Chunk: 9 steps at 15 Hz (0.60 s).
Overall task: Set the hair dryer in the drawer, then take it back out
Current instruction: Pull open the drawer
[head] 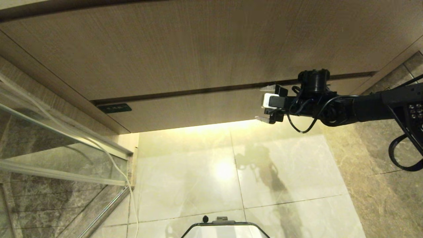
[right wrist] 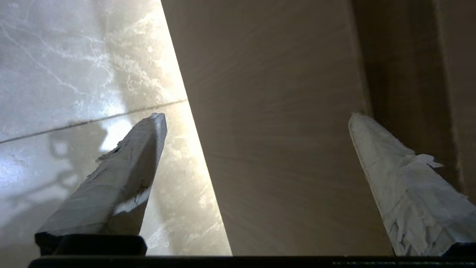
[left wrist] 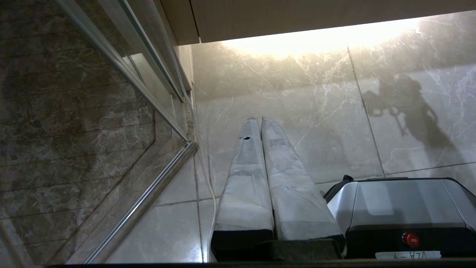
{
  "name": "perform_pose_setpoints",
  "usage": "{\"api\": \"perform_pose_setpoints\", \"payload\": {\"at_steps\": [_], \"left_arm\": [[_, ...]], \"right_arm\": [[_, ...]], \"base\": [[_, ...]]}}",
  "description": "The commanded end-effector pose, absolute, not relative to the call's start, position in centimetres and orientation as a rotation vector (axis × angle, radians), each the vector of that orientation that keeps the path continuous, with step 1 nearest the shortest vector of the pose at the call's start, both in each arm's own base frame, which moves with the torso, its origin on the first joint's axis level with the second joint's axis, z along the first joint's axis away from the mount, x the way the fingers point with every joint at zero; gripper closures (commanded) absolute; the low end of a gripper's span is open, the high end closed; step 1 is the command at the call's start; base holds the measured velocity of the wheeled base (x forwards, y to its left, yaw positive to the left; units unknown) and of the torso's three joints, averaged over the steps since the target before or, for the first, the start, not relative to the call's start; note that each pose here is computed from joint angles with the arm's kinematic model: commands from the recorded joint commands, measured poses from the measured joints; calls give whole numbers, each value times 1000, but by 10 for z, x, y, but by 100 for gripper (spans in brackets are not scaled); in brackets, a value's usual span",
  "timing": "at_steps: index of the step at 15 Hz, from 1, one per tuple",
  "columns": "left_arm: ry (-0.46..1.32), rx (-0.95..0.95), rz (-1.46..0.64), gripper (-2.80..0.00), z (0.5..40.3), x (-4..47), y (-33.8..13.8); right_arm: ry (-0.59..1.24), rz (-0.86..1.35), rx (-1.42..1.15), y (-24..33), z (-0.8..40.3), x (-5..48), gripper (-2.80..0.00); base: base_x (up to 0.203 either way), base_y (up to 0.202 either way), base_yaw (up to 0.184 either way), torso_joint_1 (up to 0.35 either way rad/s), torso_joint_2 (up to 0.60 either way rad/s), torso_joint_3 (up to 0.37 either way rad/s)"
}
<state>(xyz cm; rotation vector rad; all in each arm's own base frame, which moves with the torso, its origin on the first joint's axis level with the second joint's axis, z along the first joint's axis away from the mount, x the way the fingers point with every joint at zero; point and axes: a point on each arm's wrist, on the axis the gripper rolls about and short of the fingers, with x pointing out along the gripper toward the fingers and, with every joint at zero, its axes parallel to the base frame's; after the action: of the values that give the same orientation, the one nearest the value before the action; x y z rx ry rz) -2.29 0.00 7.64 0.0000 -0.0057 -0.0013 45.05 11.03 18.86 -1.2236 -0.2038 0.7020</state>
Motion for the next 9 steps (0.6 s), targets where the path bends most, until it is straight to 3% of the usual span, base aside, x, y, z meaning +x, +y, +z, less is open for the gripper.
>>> {"api": "perform_pose_setpoints", "payload": {"at_steps": [1,9], "left_arm": [[-4,0,-2,0,76,-23,0],[-5,0,-2,0,76,-23,0]], "right_arm": [[-216,689,-1231,107,195,449,-280],[-234,660,-1237,103,215,438,-280]], "base": [[0,0,0,0,0,0],[0,0,0,0,0,0]]}}
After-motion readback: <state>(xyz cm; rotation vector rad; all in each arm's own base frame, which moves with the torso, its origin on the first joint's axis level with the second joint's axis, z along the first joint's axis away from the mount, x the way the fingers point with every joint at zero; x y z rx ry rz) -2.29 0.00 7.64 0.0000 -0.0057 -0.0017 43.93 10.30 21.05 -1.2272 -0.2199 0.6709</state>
